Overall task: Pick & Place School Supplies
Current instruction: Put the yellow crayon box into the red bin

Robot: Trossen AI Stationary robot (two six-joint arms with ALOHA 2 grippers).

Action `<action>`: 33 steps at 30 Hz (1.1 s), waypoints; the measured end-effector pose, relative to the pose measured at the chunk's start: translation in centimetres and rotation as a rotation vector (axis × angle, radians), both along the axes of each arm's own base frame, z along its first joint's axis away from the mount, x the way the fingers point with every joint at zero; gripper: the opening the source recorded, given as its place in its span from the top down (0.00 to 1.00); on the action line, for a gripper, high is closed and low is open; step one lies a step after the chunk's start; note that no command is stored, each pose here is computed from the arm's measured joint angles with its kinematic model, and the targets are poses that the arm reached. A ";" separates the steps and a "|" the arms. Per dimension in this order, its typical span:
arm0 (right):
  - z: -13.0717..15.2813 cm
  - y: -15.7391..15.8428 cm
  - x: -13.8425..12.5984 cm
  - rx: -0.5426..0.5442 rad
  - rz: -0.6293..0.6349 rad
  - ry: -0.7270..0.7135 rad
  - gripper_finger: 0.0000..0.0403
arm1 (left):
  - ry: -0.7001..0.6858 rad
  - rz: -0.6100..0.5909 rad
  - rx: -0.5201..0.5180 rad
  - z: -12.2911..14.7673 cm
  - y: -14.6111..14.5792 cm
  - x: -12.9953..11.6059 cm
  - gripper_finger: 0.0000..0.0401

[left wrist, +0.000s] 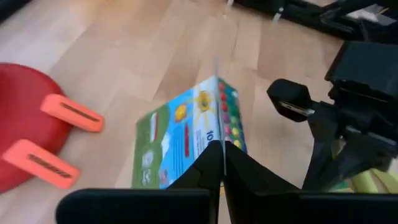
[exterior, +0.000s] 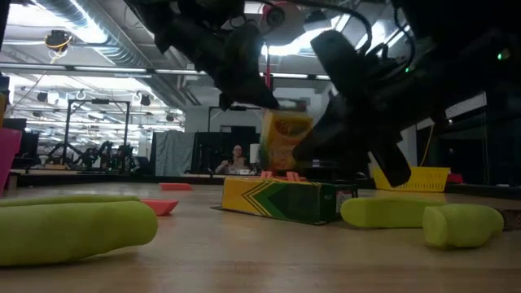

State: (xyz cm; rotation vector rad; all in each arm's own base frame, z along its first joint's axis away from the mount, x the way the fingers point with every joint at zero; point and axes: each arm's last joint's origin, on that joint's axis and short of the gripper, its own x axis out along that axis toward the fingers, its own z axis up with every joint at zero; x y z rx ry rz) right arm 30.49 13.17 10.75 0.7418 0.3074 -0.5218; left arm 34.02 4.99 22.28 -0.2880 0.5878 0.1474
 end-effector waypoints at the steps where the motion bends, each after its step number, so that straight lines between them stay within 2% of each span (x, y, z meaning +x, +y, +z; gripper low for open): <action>1: 0.2 0.1 -0.1 0.002 0.003 -0.006 1.00 | -0.005 -0.011 -0.007 0.6 0.4 -0.4 0.99; 7: 1.1 0.9 -0.6 0.009 -0.009 -0.038 1.00 | 0.075 -0.083 -0.046 3.9 0.2 -4.6 0.99; 13: 1.7 1.4 -1.0 0.017 -0.029 -0.065 1.00 | 0.035 -0.120 -0.128 8.7 -2.3 -10.4 0.99; 17: 1.8 1.4 -1.1 0.020 -0.031 -0.067 1.00 | 0.002 -0.131 -0.208 10.8 -4.2 -14.0 0.99; 27: 1.8 1.5 -1.0 0.062 -0.014 -0.071 1.00 | -0.037 -0.157 -0.336 13.0 -7.9 -20.7 0.99; 33: 1.8 1.5 -1.0 0.101 -0.029 -0.084 1.00 | -0.058 -0.227 -0.439 13.7 -9.4 -22.9 0.99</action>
